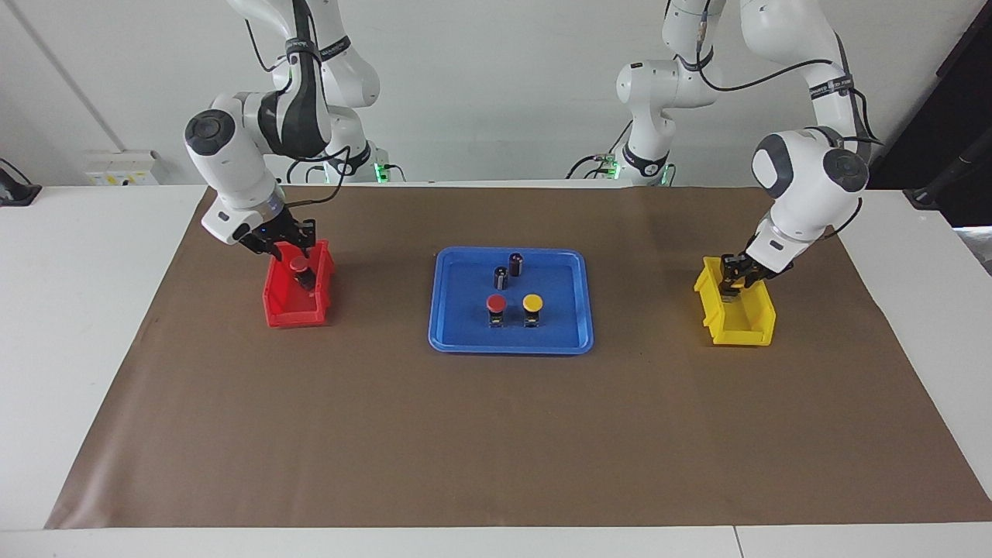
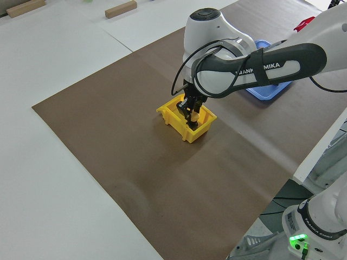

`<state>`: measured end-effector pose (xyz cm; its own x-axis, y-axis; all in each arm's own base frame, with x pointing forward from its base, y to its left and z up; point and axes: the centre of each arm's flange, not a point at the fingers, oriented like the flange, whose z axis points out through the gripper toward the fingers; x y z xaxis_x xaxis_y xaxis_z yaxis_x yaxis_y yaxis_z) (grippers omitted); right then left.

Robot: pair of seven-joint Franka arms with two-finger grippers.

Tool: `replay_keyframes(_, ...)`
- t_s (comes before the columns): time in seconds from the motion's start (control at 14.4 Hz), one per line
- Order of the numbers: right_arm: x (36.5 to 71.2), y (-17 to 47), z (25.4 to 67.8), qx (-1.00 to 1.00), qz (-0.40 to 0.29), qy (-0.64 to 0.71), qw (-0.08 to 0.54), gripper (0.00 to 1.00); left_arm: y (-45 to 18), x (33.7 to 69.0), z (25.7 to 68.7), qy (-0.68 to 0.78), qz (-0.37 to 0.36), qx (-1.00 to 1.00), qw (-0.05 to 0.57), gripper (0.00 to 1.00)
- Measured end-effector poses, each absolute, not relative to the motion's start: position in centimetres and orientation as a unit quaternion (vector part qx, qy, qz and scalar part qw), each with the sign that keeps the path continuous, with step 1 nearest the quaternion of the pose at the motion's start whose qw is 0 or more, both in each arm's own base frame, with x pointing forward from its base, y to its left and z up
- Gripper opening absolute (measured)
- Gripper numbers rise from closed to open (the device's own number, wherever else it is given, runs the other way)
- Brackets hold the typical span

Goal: Sort red and yellow buttons by color
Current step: 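Release the buttons into the bins and lift both grippers away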

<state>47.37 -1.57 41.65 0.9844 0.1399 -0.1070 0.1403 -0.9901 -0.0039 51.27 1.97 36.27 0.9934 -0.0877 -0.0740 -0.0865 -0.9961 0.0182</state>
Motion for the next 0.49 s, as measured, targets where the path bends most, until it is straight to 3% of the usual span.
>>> replay_keyframes(0.21, 49.7, 2.7, 46.1, 0.997, -0.028, 0.075, -0.012, 0.56, 2.0, 51.4, 36.5, -0.043, -0.035, 0.998, 0.009, 0.41)
replay_keyframes(0.49, 52.7, 15.7, 50.6, 0.999, 0.009, 0.031, -0.026, 0.59, 1.9, 51.5, 36.6, -0.041, -0.034, 0.999, 0.011, 0.49)
